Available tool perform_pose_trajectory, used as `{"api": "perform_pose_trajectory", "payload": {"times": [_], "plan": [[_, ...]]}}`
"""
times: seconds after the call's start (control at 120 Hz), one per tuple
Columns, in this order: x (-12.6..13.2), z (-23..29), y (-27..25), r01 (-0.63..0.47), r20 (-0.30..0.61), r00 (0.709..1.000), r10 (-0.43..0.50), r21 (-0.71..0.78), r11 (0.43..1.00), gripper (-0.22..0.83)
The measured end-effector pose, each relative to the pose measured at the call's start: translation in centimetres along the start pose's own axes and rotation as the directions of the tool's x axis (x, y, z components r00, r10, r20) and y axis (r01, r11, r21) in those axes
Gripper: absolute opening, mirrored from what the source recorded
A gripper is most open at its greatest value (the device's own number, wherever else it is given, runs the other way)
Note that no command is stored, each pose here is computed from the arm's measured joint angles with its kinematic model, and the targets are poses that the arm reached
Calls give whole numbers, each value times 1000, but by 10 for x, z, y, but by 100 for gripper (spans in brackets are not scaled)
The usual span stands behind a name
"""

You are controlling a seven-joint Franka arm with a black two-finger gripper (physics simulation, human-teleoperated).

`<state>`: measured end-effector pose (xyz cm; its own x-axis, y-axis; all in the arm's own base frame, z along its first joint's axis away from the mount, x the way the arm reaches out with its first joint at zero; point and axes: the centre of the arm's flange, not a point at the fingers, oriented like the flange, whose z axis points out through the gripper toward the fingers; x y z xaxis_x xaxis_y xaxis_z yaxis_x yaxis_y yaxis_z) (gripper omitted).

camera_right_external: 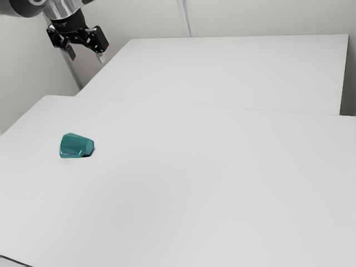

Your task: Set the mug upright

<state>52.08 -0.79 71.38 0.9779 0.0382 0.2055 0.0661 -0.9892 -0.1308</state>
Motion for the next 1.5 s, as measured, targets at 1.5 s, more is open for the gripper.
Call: {"api": "perform_pose_trajectory", "payload": {"times": [1.5], "plan": [[-7, 401, -349, 407, 369, 899, -235, -508, 759, 62]]}}
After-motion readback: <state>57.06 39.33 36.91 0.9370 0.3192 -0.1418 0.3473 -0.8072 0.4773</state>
